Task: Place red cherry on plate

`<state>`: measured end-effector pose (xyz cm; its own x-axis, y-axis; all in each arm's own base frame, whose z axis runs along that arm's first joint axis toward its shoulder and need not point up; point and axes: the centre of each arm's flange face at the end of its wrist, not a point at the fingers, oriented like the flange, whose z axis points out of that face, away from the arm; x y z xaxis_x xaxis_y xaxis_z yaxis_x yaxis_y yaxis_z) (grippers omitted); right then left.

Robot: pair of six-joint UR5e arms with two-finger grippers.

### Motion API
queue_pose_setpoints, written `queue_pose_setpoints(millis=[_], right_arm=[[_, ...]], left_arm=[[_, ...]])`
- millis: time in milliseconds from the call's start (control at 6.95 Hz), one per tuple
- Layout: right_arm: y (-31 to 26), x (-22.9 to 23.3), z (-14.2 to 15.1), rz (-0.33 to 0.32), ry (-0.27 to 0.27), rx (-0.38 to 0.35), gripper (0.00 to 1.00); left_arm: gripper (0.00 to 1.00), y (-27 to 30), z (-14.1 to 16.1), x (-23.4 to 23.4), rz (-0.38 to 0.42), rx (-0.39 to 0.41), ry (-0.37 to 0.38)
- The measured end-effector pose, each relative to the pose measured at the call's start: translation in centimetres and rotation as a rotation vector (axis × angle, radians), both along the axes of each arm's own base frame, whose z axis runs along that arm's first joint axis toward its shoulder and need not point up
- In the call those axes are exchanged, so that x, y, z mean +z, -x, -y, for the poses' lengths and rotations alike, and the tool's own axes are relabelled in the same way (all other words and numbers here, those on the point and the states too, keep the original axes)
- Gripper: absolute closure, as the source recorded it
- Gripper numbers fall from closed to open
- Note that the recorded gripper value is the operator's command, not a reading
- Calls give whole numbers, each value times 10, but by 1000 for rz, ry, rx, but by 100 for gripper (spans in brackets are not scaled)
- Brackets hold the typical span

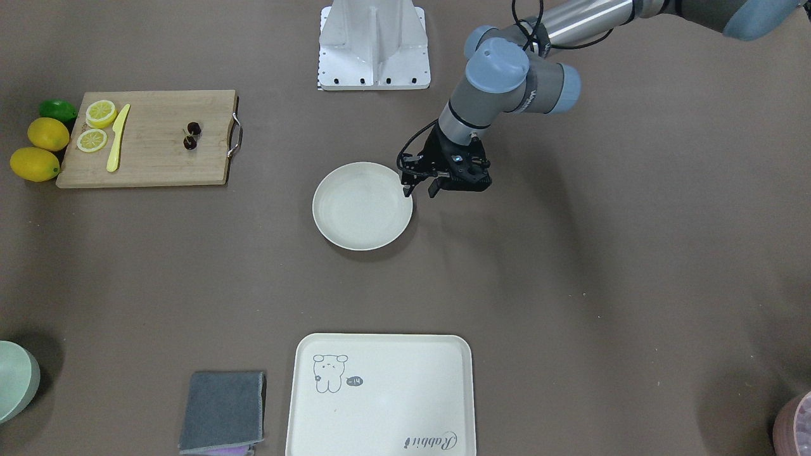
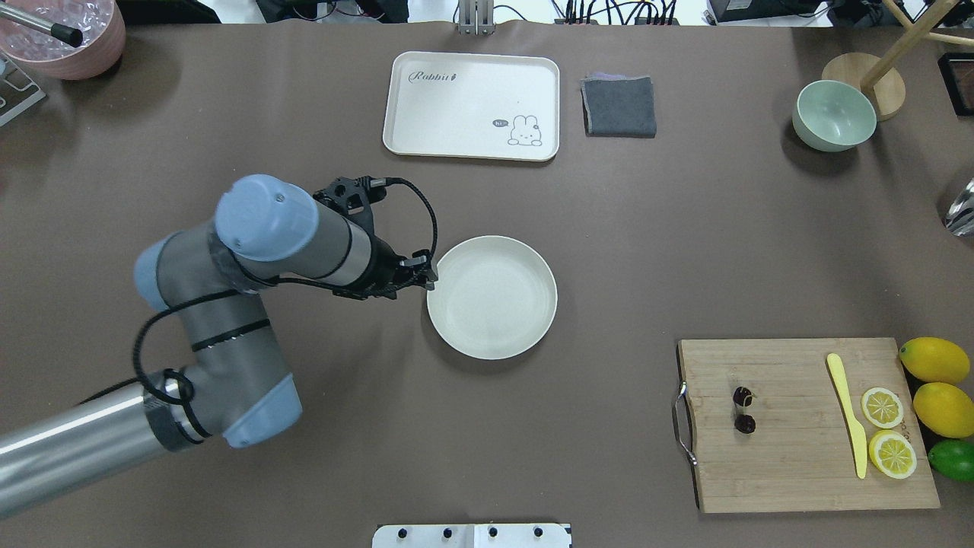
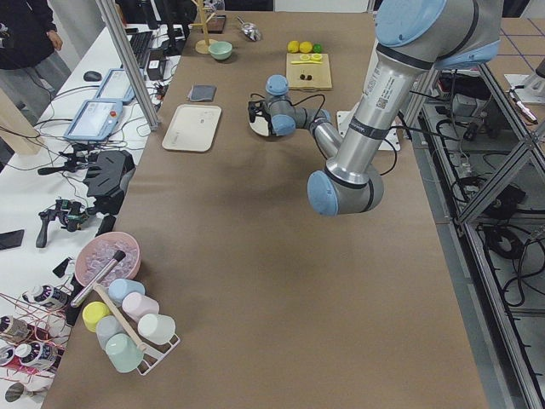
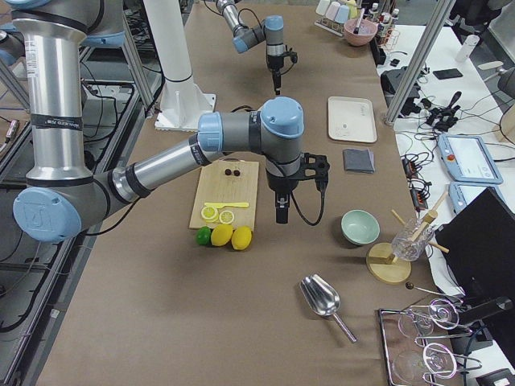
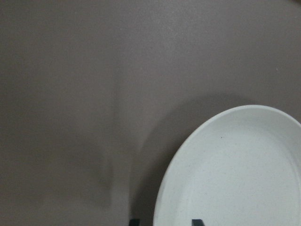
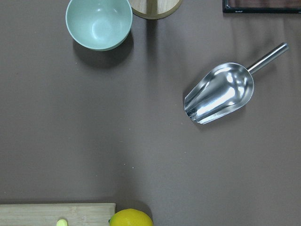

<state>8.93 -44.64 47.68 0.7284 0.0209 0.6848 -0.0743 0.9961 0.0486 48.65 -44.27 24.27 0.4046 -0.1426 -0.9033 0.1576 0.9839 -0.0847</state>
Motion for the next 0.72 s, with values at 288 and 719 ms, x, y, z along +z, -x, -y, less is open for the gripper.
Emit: queue_pose_setpoints(millis=[288,719], right_arm=[[8,-3,6,1,3,-11,0],[44,-9,3,3,16,-52,0]], left_arm=[[1,139,35,10,-38,37,22],[1,287,29,91,-24,65,-42]])
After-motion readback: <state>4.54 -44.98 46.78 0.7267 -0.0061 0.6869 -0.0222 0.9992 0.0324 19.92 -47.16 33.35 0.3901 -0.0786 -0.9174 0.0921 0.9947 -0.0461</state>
